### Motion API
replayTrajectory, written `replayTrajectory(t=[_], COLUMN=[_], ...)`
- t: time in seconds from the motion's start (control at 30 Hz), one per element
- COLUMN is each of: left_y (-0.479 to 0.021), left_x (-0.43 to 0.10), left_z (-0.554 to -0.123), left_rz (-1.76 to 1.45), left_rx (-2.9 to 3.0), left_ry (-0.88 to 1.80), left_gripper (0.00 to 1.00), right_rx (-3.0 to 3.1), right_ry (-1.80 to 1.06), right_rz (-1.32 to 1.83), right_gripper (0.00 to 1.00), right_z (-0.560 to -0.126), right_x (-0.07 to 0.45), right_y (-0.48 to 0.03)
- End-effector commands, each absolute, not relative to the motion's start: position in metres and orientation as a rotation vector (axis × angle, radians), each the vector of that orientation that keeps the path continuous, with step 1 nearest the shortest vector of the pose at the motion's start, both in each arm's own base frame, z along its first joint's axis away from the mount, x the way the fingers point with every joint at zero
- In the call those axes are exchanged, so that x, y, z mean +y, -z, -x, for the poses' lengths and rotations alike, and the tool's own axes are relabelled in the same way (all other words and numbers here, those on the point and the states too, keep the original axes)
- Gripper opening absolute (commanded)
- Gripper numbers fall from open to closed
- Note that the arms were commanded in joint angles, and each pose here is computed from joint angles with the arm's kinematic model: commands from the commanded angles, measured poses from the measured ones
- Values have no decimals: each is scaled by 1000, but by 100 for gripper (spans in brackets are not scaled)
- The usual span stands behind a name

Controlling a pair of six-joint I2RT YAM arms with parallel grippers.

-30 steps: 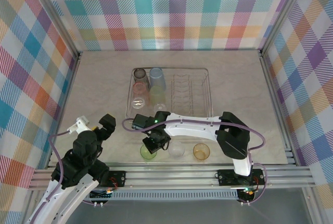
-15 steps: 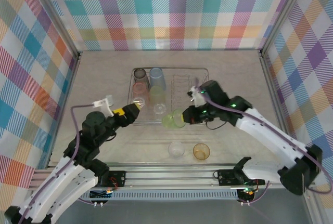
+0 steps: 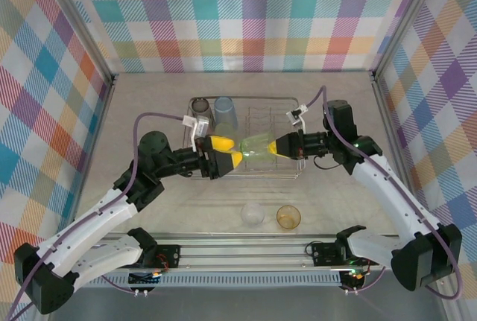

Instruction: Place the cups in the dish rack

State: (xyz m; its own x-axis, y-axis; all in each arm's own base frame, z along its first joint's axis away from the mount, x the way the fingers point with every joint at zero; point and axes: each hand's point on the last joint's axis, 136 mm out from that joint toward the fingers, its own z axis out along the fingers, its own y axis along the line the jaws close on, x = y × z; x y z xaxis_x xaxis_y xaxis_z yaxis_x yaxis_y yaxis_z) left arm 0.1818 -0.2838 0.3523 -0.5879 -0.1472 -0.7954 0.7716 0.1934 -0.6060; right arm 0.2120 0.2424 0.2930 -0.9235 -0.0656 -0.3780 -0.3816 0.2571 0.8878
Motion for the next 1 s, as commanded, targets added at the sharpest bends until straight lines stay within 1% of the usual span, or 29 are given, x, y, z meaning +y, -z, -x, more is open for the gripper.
replayTrajectory(t=[0.0,0.3,0.6,0.83,0.97], left_y=[-368,-366,-361,-340,-339], left_x=[-296,-302,-309,-282,-271], left_z=[-167,-181,-186,-221,-227], left_rz=[-754,-706,-721,-546,-487], left_rx=[1597,1608,1626,1750,1761], left_ry=[1509,1454,1451,1145,1087], left_gripper=[100,99,98,100,100], right_rx=[2116,2058,2030,2075,2091], right_ry=[-1816,-1864,-1887,-1829,-1827], right_rz=[566,640,670,670,657], right_gripper=[0,0,0,0,0], right_z=[-204,-192,-190,-183,-184], right_x=[247,247,247,243,243], right_y=[-332,-347,-353,-349,-344])
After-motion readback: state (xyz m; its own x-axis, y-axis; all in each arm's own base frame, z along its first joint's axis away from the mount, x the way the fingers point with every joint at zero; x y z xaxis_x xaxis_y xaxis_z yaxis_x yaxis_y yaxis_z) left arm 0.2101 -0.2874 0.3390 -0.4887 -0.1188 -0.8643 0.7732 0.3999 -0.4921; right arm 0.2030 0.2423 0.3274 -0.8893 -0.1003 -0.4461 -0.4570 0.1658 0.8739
